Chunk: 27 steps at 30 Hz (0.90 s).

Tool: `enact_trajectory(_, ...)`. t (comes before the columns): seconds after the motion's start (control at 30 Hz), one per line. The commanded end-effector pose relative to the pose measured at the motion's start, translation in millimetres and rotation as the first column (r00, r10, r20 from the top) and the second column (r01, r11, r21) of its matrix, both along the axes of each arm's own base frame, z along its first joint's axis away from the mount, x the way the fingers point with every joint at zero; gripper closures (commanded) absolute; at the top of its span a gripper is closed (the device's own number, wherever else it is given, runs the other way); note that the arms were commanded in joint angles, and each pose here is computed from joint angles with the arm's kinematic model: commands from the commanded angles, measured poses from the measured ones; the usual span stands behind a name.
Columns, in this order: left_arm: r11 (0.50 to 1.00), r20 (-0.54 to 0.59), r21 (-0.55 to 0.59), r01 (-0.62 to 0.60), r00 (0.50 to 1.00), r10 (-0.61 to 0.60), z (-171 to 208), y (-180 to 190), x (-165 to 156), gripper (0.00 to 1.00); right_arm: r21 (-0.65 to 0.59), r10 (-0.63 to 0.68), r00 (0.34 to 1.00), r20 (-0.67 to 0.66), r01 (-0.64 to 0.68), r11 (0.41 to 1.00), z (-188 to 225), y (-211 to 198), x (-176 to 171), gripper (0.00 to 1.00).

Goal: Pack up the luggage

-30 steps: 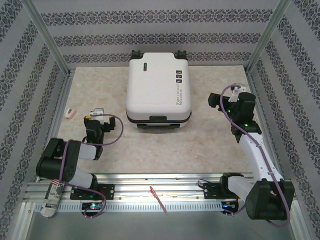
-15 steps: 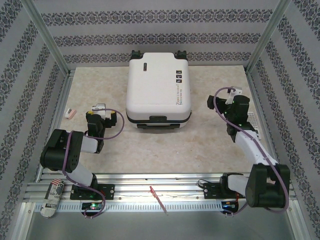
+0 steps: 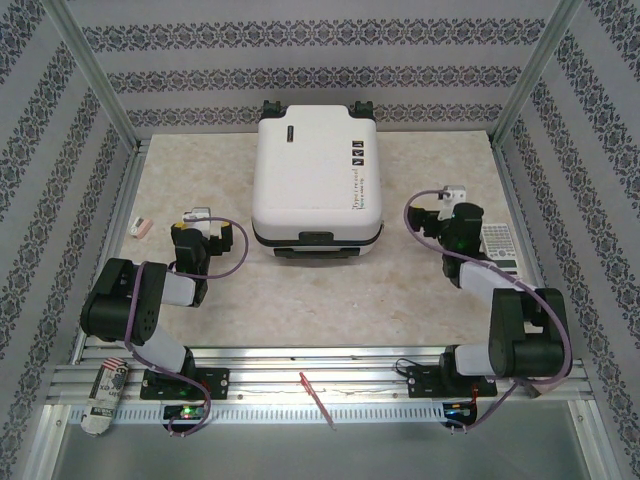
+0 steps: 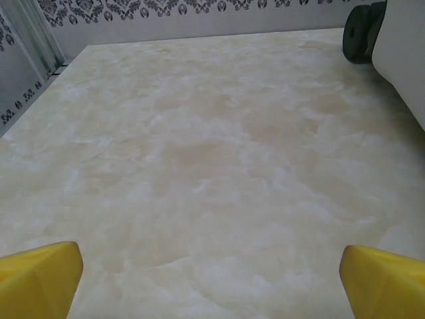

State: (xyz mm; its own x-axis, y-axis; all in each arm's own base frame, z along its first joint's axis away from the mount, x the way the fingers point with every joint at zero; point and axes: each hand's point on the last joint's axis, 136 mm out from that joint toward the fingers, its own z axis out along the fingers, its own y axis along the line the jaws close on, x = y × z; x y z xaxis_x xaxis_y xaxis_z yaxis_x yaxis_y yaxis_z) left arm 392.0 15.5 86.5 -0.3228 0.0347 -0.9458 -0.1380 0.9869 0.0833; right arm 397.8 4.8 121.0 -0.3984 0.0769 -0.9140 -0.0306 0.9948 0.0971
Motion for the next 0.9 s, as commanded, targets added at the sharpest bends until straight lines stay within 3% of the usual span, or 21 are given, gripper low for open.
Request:
enact_trajectory(0.0, 0.999, 0.054, -0.017, -0.034, 0.998, 0.035, 8.1, 7.0, -3.5, 0.00, -0.042, -0.003, 0.996, 0.091, 0.006, 0.999, -15.3, 0.0, -1.9, 0.02)
enact_trajectory(0.17, 0.999, 0.043, -0.015, -0.044, 0.998, 0.045, 7.5, 8.7, -1.1, 0.00, -0.016, 0.060, 0.992, 0.115, -0.058, 0.998, -14.3, 6.4, -0.5, 0.02)
enact_trajectory(0.4, 0.998, 0.017, -0.014, -0.054, 0.998, 0.054, 5.3, 10.2, 2.9, 0.00, -0.040, -0.001, 0.997, 0.083, 0.004, 0.999, -17.0, -1.0, 0.4, 0.02)
enact_trajectory(0.87, 0.998, 0.017, -0.015, -0.055, 0.998, 0.055, 5.0, 10.0, 2.6, 0.01, -0.052, -0.005, 0.996, 0.091, 0.010, 0.999, -15.6, 0.5, 0.1, 0.02)
